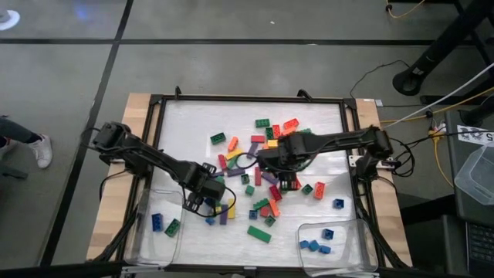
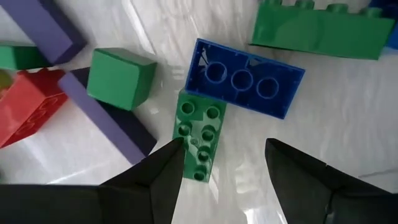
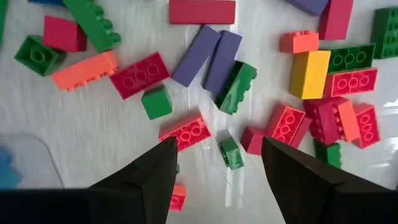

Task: Sort blocks by size
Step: Put the large green game piece into the left transparent bin

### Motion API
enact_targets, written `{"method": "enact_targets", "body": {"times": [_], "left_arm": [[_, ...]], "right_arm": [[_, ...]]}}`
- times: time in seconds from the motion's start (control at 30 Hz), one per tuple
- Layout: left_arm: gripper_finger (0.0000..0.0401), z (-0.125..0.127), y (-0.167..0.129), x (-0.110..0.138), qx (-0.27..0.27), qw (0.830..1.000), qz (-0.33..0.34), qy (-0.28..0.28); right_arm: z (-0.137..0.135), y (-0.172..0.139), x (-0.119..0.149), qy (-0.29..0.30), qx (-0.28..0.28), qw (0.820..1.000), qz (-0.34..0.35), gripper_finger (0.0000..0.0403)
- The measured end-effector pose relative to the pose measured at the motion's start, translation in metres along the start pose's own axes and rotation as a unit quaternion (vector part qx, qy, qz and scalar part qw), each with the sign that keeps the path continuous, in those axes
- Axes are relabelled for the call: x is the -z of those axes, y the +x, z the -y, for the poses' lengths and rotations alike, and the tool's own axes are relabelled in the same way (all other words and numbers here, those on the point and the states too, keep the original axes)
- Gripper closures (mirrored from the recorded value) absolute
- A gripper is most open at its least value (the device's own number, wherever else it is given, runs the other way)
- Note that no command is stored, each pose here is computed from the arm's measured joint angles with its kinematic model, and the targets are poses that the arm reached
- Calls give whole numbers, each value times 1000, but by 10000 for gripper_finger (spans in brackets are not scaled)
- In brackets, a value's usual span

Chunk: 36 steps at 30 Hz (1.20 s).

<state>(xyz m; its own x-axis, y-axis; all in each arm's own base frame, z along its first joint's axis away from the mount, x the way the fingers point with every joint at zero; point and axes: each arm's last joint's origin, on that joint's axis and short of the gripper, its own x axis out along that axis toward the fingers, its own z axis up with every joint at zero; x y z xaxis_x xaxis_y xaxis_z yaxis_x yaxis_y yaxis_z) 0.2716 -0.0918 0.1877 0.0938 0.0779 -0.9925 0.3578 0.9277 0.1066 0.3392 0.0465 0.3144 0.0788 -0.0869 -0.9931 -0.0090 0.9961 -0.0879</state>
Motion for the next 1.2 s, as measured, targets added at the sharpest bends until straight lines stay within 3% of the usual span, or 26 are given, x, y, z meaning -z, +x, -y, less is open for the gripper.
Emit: {"method": "enact_targets", "body": {"times": [0.33,0.57,0.77,0.97,1.2], "left_arm": [[190,-16,23,-7,-1,1000,-23,-18],[190,-23,39,-8,16,999,-47,-16],[202,-23,49,-11,29,998,-58,-18],[277,-23,46,-10,30,998,-56,-23],[279,-25,29,-4,25,997,-43,-58]], "right_arm": [[3,28,43,64,-6,998,22,172],[-15,49,65,74,-22,996,36,172],[-46,57,68,62,-42,995,73,172],[-75,61,63,36,-77,985,151,172],[-95,70,60,29,-97,969,225,172]]}}
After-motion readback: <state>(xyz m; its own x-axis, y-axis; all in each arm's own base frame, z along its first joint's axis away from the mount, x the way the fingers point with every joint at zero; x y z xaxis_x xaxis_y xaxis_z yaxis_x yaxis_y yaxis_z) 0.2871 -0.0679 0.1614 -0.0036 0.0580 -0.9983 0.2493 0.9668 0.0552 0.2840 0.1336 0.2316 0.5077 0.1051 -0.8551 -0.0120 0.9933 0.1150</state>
